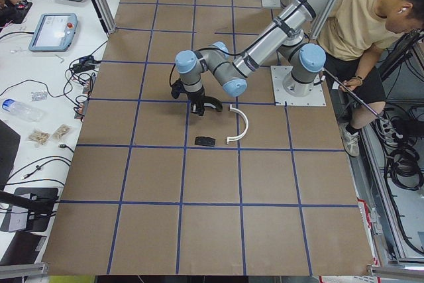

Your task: Place bearing gear from tray to pile

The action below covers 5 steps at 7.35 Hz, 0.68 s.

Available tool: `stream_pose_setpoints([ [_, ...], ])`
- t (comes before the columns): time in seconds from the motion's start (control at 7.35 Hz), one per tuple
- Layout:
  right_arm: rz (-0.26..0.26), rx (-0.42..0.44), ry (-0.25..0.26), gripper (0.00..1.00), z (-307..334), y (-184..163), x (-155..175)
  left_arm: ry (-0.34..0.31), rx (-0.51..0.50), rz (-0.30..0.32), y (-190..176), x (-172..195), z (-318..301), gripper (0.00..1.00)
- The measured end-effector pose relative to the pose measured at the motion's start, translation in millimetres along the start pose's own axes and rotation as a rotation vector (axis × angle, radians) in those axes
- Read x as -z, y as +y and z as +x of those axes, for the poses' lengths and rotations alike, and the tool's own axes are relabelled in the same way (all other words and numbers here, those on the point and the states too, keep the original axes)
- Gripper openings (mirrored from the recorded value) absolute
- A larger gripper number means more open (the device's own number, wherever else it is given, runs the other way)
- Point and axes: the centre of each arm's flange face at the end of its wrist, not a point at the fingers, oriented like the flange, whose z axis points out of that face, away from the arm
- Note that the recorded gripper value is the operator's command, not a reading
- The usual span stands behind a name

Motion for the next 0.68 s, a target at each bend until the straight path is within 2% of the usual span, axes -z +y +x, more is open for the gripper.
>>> stream_pose_setpoints([
  [0.14,0.001,-0.035,-0.003,0.0,-1,-4,6,0.0,0.0,-0.003,0,-3,-2,1.0],
  [0.41,0.017,-0.125,-0.027,0.0,-8,-31,36,-0.001,-0.001,-0.003,0,-3,-2,1.0],
  [0.68,0.054,-0.216,-0.002,0.0,-14,-101,78,-0.002,-0.003,-0.001,-2,2,2,1.0],
])
